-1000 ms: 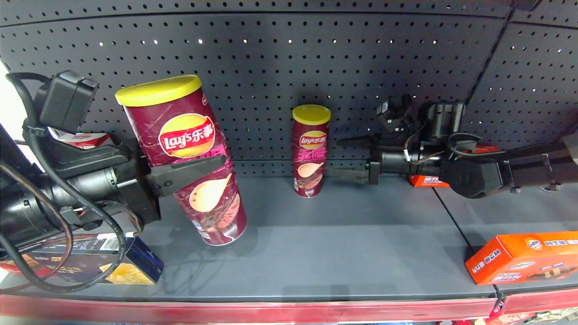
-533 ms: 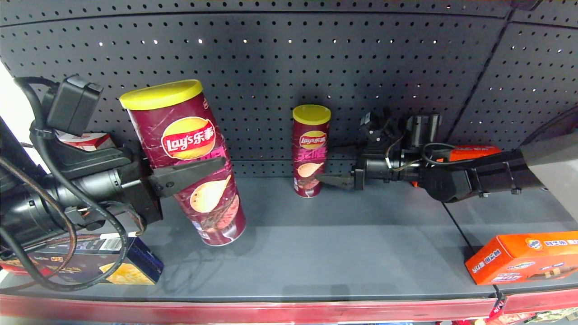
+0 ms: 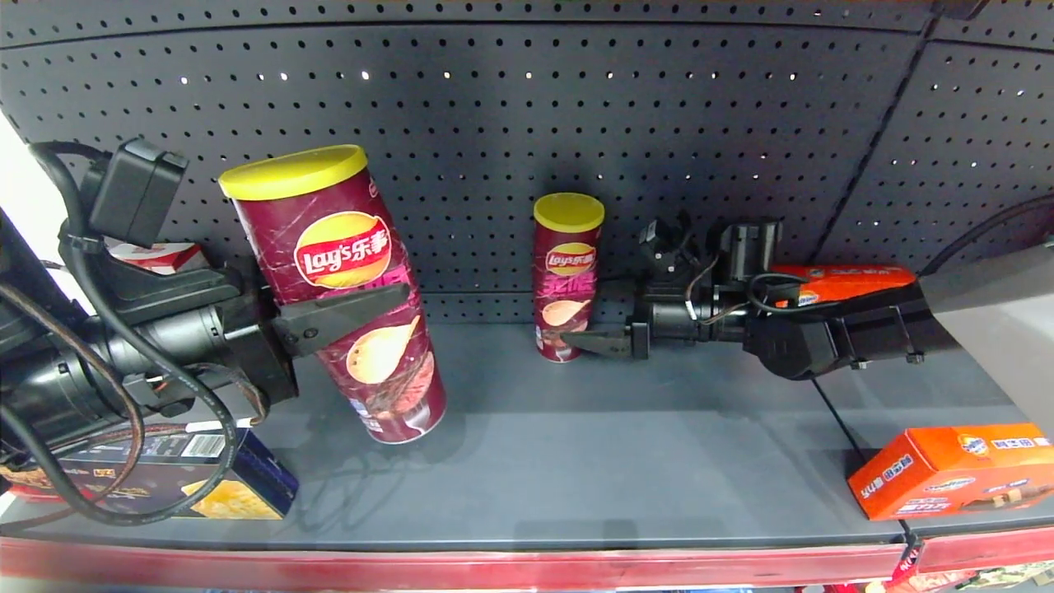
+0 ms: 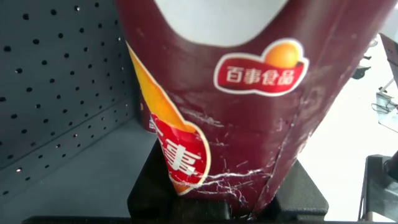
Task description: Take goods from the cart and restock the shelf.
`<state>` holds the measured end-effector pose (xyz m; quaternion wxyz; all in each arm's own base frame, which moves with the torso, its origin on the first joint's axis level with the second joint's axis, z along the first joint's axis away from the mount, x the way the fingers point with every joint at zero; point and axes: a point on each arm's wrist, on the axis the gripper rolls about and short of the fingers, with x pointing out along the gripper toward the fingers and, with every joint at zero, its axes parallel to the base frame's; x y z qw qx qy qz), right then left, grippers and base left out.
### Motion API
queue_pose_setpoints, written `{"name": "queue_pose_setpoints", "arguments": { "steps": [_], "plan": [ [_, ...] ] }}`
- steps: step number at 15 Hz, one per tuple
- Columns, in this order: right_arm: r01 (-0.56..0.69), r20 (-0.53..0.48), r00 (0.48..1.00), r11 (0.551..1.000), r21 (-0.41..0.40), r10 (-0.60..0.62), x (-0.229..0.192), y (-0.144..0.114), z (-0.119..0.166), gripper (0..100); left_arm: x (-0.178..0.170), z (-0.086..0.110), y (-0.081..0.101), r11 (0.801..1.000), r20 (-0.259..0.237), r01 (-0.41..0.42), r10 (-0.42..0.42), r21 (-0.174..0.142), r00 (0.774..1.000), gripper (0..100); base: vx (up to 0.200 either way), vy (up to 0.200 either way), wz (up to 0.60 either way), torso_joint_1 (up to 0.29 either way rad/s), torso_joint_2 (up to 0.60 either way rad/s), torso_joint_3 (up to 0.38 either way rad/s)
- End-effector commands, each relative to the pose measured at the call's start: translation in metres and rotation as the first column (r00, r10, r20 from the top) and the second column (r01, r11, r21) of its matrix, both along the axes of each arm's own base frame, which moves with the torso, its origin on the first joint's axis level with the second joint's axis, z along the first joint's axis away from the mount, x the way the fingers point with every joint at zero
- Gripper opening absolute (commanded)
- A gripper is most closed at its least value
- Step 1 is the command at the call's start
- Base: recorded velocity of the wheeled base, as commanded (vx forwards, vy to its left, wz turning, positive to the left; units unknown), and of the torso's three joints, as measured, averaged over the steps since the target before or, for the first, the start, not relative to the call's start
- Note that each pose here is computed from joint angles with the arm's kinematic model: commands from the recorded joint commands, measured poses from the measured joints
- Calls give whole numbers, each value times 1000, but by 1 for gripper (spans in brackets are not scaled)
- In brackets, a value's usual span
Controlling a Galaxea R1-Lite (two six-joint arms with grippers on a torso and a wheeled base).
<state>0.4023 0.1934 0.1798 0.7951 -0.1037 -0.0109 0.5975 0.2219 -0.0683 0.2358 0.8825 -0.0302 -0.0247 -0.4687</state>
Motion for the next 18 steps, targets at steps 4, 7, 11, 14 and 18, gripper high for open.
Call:
{"name": "queue_pose_setpoints", "arguments": {
  "steps": [4, 7, 11, 14, 18],
  "plan": [
    [8, 5, 1000, 1000, -1, -8, -3, 6, 2, 100, 0, -3, 0, 1000, -10, -2, 2, 2, 1000, 0, 0, 0, 0, 0, 0, 0],
    [16, 11, 1000, 1000, 1, -16, -1, 12, 1, 100, -1, -2, 1, 1000, -9, -2, 2, 2, 1000, 0, 0, 0, 0, 0, 0, 0],
    [36, 13, 999, 999, -1, -36, 6, 21, -8, 100, -1, -3, 1, 1000, -12, -3, 3, 2, 1000, 0, 0, 0, 0, 0, 0, 0],
    [48, 2, 999, 999, -1, -48, 11, 30, -15, 100, -3, -8, 1, 1000, -27, -3, 4, 6, 1000, 0, 0, 0, 0, 0, 0, 0],
    [66, -8, 998, 997, 45, -65, 13, 37, -14, 0, -2, -8, 2, 1000, -27, -10, 10, 6, 1000, 0, 0, 0, 0, 0, 0, 0]
  ]
}}
